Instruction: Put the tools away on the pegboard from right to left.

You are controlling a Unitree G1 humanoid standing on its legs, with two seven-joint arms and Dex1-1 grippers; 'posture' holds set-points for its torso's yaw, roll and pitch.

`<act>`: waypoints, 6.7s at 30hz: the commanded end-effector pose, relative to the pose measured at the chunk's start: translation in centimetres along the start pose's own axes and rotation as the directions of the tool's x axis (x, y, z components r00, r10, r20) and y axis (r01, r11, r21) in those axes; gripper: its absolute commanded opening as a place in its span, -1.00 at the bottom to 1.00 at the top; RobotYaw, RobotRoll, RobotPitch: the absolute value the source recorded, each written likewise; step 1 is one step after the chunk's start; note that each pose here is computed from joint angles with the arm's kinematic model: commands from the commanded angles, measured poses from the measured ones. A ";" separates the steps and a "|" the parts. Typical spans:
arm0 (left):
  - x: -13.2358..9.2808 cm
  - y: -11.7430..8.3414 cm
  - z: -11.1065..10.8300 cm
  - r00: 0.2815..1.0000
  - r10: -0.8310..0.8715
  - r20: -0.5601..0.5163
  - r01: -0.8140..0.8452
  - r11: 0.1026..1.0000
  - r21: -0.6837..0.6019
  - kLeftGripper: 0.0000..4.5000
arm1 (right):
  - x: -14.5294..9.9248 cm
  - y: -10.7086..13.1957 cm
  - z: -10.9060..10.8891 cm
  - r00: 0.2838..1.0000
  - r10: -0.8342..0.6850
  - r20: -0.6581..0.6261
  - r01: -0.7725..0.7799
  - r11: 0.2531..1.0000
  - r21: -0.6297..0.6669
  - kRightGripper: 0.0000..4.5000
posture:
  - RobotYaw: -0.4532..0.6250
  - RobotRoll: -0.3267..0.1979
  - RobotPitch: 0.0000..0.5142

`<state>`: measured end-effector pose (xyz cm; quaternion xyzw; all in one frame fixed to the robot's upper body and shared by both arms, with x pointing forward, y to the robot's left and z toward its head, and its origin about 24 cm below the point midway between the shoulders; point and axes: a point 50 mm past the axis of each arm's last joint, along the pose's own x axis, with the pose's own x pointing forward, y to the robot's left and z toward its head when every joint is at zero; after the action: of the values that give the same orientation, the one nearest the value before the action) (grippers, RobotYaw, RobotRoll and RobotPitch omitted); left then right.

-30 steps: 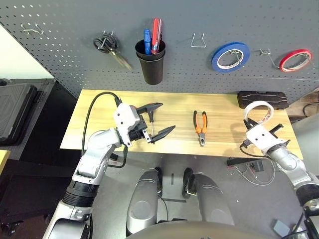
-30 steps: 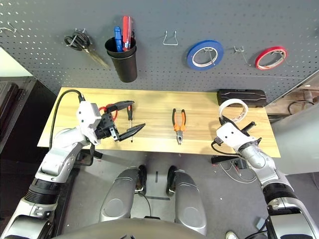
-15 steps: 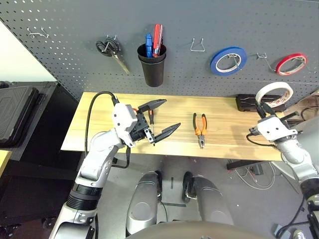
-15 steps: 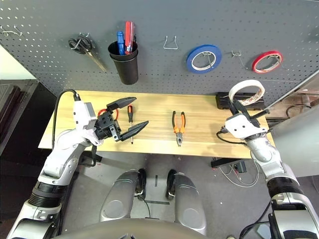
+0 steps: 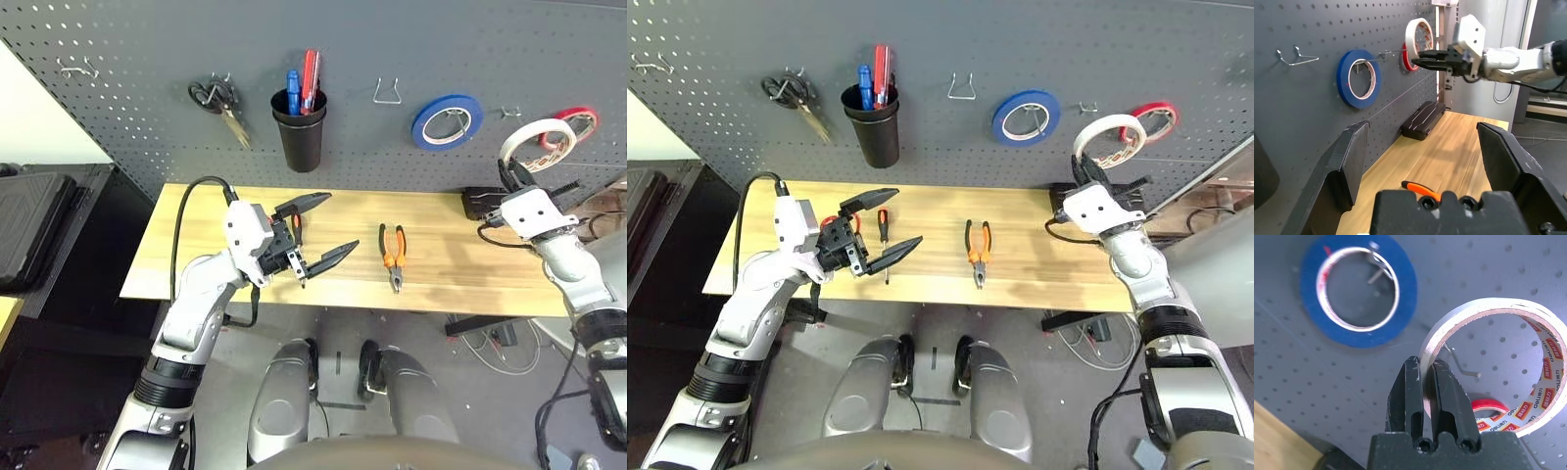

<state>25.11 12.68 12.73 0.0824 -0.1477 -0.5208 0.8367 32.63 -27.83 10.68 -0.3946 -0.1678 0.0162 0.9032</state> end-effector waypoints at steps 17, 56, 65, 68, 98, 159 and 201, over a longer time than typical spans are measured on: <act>-0.2 0.0 -0.5 0.998 -0.017 -0.054 0.017 1.000 0.015 1.00 | 2.8 0.8 0.0 0.995 0.042 -0.090 -0.031 0.993 0.118 -0.09 | 0.22 0.25 -0.47; -3.3 0.0 -4.5 0.873 -0.151 -0.463 0.212 0.974 0.082 1.00 | -4.6 9.0 5.0 0.786 0.489 -0.379 -0.125 0.726 0.676 0.99 | 0.15 0.25 -0.19; -3.0 0.1 -4.9 0.848 -0.184 -0.498 0.257 0.963 0.081 1.00 | -2.7 10.2 6.6 0.582 0.594 -0.555 0.091 0.631 0.770 0.99 | 0.12 0.25 -0.14; -2.9 0.2 -5.0 0.843 -0.190 -0.503 0.266 0.960 0.083 1.00 | -2.2 11.1 7.5 0.506 0.637 -0.582 0.136 0.607 0.783 0.99 | 0.13 0.25 -0.12; -2.4 -0.7 -5.2 0.845 -0.202 -0.496 0.270 0.961 0.067 1.00 | -1.1 16.3 4.8 0.335 0.691 -0.640 0.114 0.645 0.756 0.99 | 0.23 0.25 0.21; -3.0 -0.2 -3.7 0.913 -0.044 -0.406 0.074 0.996 0.058 1.00 | -1.2 9.3 8.4 0.836 0.514 -0.191 -0.320 0.740 0.591 0.18 | 0.24 0.25 -0.09; -0.8 2.0 3.8 0.981 0.187 0.054 -0.189 0.981 0.034 1.00 | 3.7 0.1 18.3 0.912 -0.097 0.398 -0.106 0.884 0.456 0.18 | 0.20 0.25 -0.35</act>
<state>25.30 14.53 16.72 0.0760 -0.1846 -0.4332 0.8789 30.85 -14.44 21.80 -0.1579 -0.3107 0.1472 0.9257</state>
